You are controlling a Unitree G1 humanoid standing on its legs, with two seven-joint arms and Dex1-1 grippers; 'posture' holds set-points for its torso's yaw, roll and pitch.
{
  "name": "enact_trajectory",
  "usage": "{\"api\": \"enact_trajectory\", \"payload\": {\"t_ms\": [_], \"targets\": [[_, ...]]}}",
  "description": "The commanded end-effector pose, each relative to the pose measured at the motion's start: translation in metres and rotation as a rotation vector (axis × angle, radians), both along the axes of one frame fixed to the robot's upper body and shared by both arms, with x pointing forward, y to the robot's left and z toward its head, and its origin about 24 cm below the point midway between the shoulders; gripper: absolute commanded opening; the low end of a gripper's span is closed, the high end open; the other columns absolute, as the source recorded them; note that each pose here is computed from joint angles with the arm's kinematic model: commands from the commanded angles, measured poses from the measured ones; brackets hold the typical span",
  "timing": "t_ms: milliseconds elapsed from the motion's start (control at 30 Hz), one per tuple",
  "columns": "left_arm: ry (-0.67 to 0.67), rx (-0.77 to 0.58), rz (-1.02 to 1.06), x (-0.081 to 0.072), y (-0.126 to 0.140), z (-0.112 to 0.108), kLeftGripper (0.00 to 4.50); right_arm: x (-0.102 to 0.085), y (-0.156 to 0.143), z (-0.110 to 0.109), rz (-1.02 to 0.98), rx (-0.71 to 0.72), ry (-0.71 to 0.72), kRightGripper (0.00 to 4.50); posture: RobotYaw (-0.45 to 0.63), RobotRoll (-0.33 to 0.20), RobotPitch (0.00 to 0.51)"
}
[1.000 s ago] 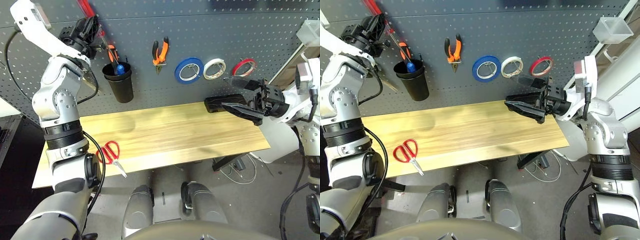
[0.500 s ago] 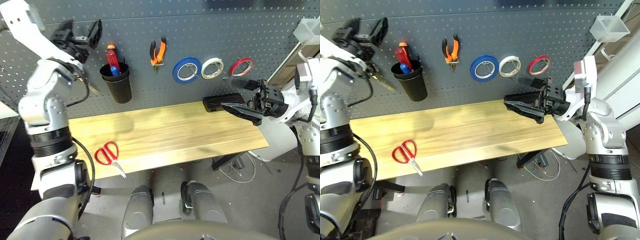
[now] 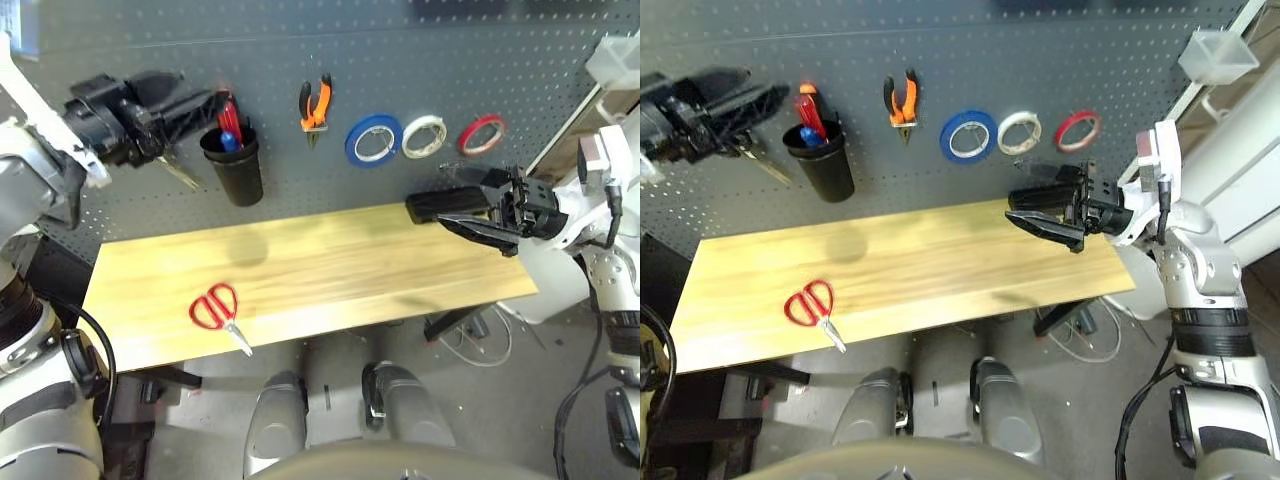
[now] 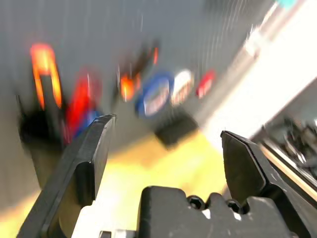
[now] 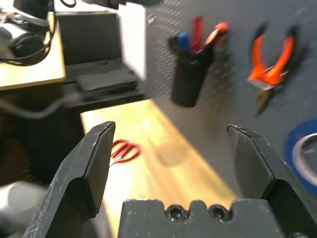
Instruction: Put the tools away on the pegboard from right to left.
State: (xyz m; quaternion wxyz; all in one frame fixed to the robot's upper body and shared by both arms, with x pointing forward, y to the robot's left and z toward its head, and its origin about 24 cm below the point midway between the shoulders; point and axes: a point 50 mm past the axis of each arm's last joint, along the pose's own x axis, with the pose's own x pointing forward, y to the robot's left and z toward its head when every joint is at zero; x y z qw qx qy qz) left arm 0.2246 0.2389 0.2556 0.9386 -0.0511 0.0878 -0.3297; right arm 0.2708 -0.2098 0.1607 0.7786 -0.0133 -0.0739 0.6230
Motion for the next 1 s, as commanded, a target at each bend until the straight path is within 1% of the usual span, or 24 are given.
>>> {"api": "enact_trajectory", "payload": {"t_ms": [33,100,167,233,267,333,367,433,500,667,800,833,900,1000], "targets": [[0.111,0.026,-0.002,-0.017,-0.001,-0.023,4.46,0.0,0.006,-0.007,0.034,-0.031,0.024,4.5,0.13,0.0,0.16],[0.215,0.068,0.062,-0.024,0.005,-0.044,4.46,0.0,0.012,-0.013,0.061,-0.048,0.028,4.5,0.12,0.0,0.179],[0.31,0.028,0.107,-0.031,0.013,-0.065,4.46,0.0,0.013,-0.02,0.056,-0.037,0.064,4.5,0.12,0.0,0.227],[0.375,-0.007,0.152,-0.035,0.019,-0.082,4.46,0.0,0.012,-0.028,0.053,-0.053,0.087,4.5,0.12,0.0,0.237],[0.415,0.028,0.193,-0.037,0.024,-0.092,4.46,0.0,0.013,-0.031,0.057,-0.067,0.092,4.5,0.11,0.0,0.227],[0.445,0.056,0.301,-0.035,0.034,-0.108,4.46,0.0,0.017,-0.036,0.066,-0.083,0.097,4.5,0.13,0.0,0.245],[0.443,0.064,0.331,-0.034,0.038,-0.112,4.46,-0.001,0.018,-0.037,0.067,-0.085,0.097,4.5,0.14,0.0,0.24],[0.445,0.127,0.477,-0.029,0.052,-0.136,4.46,-0.001,0.022,-0.049,0.054,-0.128,0.081,4.5,0.12,0.0,0.253],[0.441,0.182,0.565,-0.024,0.059,-0.155,4.46,-0.004,0.026,-0.056,0.068,-0.147,0.074,4.5,0.11,0.0,0.252],[0.453,0.215,0.621,-0.017,0.06,-0.178,4.46,-0.009,0.034,-0.065,0.075,-0.177,0.028,4.5,0.08,0.0,0.256],[0.466,0.276,0.687,-0.013,0.064,-0.196,4.46,-0.011,0.042,-0.069,0.064,-0.183,-0.015,4.5,0.08,0.0,0.26],[0.464,0.289,0.7,-0.012,0.065,-0.198,4.46,-0.011,0.044,-0.069,0.062,-0.184,-0.031,4.5,0.07,0.0,0.271],[0.478,0.351,0.766,-0.01,0.07,-0.207,4.46,-0.012,0.046,-0.07,0.066,-0.181,-0.039,4.5,0.06,0.0,0.278],[0.502,0.377,0.822,-0.008,0.076,-0.221,4.46,-0.014,0.05,-0.071,0.075,-0.174,-0.044,4.5,0.06,0.0,0.284]]}}
